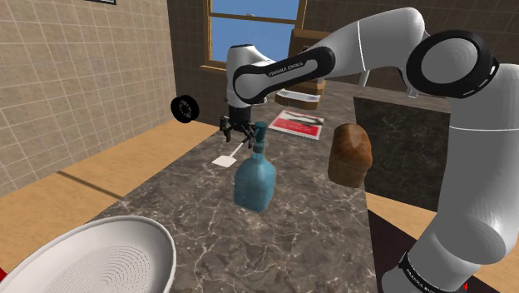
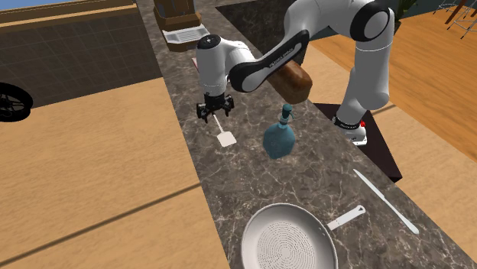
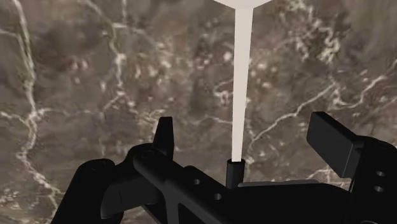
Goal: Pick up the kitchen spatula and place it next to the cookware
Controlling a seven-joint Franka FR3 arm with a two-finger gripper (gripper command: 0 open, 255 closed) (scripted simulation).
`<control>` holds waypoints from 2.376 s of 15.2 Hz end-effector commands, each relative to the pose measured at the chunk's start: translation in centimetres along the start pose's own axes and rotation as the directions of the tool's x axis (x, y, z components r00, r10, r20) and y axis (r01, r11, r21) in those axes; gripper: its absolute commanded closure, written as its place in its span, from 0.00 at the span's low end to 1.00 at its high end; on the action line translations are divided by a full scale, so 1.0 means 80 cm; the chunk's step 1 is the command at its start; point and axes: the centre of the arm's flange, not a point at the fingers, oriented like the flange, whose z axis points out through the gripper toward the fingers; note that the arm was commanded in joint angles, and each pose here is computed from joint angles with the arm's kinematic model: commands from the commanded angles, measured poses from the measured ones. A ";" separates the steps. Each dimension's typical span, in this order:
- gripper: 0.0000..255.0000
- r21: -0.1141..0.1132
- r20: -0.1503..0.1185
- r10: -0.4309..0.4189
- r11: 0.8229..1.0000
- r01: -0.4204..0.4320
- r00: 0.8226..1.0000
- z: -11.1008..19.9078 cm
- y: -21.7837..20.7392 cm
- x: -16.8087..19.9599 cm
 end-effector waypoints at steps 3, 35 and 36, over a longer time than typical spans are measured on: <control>0.00 0.001 0.000 0.000 1.000 0.000 1.000 0.003 -0.001 0.000; 1.00 0.001 0.000 0.000 1.000 0.000 1.000 -0.123 -0.001 0.008; 1.00 0.001 0.000 0.000 1.000 0.000 1.000 -0.129 -0.001 0.008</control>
